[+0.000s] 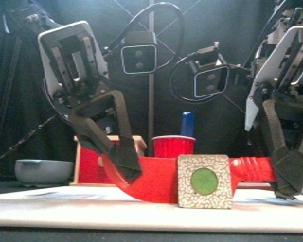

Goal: Place sushi on board then cut the sushi with the knife then place the pieces on the plate
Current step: Cut the sushi into 4 pieces

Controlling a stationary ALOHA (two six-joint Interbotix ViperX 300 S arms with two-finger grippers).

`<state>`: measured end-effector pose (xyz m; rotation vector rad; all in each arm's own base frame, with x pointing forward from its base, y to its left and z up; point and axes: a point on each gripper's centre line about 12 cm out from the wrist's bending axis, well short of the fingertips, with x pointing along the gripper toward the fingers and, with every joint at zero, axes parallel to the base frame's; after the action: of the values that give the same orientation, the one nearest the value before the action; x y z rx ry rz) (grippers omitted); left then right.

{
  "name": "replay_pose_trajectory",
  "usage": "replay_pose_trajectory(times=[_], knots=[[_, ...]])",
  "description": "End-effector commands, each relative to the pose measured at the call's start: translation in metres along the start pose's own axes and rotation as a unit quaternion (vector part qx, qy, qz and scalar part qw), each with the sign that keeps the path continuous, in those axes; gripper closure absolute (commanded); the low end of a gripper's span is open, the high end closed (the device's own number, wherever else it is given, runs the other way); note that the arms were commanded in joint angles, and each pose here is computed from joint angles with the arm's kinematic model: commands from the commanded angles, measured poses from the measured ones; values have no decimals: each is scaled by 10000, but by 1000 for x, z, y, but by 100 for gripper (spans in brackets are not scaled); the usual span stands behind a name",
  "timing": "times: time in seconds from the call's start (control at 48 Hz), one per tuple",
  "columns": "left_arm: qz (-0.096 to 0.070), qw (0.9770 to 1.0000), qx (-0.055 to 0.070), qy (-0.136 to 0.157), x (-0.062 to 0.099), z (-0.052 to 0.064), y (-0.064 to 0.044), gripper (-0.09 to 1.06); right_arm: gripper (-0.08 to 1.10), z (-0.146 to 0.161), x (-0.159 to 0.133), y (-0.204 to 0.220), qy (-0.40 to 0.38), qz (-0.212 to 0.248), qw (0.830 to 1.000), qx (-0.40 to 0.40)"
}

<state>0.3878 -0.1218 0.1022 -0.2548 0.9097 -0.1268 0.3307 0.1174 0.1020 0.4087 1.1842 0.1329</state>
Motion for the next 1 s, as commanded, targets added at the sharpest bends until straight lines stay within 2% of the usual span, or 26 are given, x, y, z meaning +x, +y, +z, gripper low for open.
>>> replay_pose_trajectory(times=[0.021, 0.125, 0.354, 0.604, 0.729, 0.917, 0.979, 1.0], knots=[[-25, 10000, 5, -8, -2, 1, -2, 56, 66, -3, -3, 6, 52, 60, 10000, -51], [2, 10000, -17, -12, -2, 2, 1, 56, 66, -4, -4, 3, 60, 31, 10000, -41], [-16, 10000, 18, -70, -4, 6, 0, 56, 66, -1, -6, 4, 12, 32, 9999, -110], [-92, 9997, 16, -247, -16, 16, -5, 56, 66, 3, -14, 11, -114, 131, 9998, -132], [-142, 9992, 59, -359, -24, 22, -8, 56, 66, 7, -22, 12, -230, 180, 9995, -139], [-243, 9972, 276, -652, -47, 37, -15, 56, 66, 15, -49, 19, -438, 321, 9982, -274], [-257, 9955, 448, -788, -55, 43, -16, 56, 66, 18, -60, 19, -535, 358, 9974, -312], [-253, 9955, 471, -781, -56, 43, -16, 56, 66, 19, -63, 19, -583, 363, 9971, -325]])
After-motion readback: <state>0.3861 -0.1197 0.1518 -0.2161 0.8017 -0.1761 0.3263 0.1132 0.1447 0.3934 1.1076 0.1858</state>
